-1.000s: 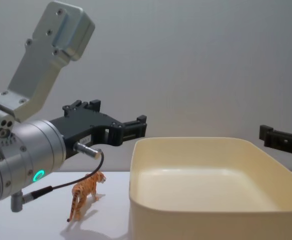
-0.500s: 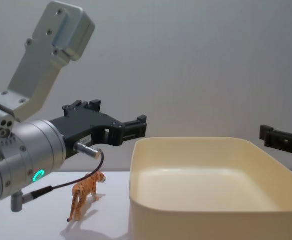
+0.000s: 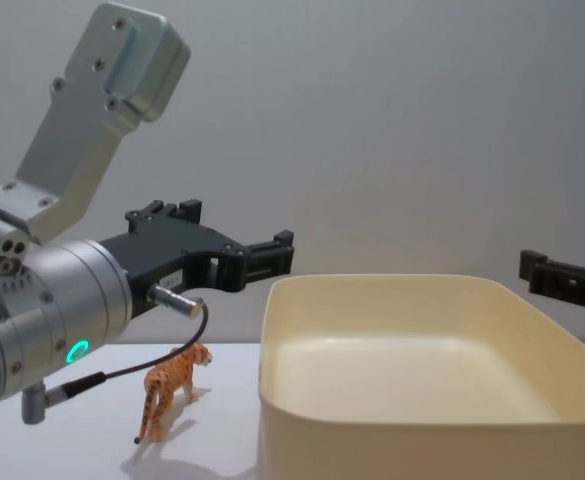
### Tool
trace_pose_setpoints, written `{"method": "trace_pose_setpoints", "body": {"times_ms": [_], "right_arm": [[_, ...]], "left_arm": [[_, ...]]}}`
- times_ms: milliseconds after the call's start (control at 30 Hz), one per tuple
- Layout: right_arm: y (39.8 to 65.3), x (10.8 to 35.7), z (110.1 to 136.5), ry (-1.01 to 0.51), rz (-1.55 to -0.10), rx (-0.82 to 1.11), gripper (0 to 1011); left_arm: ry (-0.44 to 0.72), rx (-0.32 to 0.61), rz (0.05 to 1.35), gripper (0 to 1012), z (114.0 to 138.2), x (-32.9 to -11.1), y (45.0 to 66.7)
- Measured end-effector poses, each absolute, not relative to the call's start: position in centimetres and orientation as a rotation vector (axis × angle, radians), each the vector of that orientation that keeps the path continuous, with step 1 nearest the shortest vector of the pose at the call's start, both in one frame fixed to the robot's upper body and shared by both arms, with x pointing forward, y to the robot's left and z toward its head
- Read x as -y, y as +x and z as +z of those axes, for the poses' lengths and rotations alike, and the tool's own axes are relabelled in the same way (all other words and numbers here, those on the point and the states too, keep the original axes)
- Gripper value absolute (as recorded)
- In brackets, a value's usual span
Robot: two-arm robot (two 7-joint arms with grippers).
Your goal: Pick up the toy alternately with two hands and place it into the central storage box.
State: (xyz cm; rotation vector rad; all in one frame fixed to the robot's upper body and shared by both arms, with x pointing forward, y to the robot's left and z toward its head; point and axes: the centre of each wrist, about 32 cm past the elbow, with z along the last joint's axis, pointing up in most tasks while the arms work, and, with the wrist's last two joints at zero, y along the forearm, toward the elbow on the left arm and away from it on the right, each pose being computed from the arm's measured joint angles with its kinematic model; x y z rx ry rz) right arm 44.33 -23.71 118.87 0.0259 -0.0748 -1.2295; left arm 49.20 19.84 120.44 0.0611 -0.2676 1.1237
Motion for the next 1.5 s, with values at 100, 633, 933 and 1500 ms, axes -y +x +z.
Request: {"method": "trace_pose_setpoints", "body": {"times_ms": [100,633,933,1500], "right_arm": [[44.3,23.7,118.9,0.026,-1.23,0.075,1001],[44.5,23.8,118.9,0.023,-1.223,0.082,1001],[44.9,25.0,118.9,0.012,-1.218,0.108,1001],[42.3,27.6,118.5,-0.028,-1.287,0.102,1001]], "left_arm": [[0.061,0.268,1.124,1001,120.4,-19.8,49.2],[0.061,0.268,1.124,1002,120.4,-19.8,49.2],[0.061,0.268,1.124,1001,120.4,-19.8,49.2],[0.061,0.268,1.124,1001,120.4,-19.8,49.2]]}}
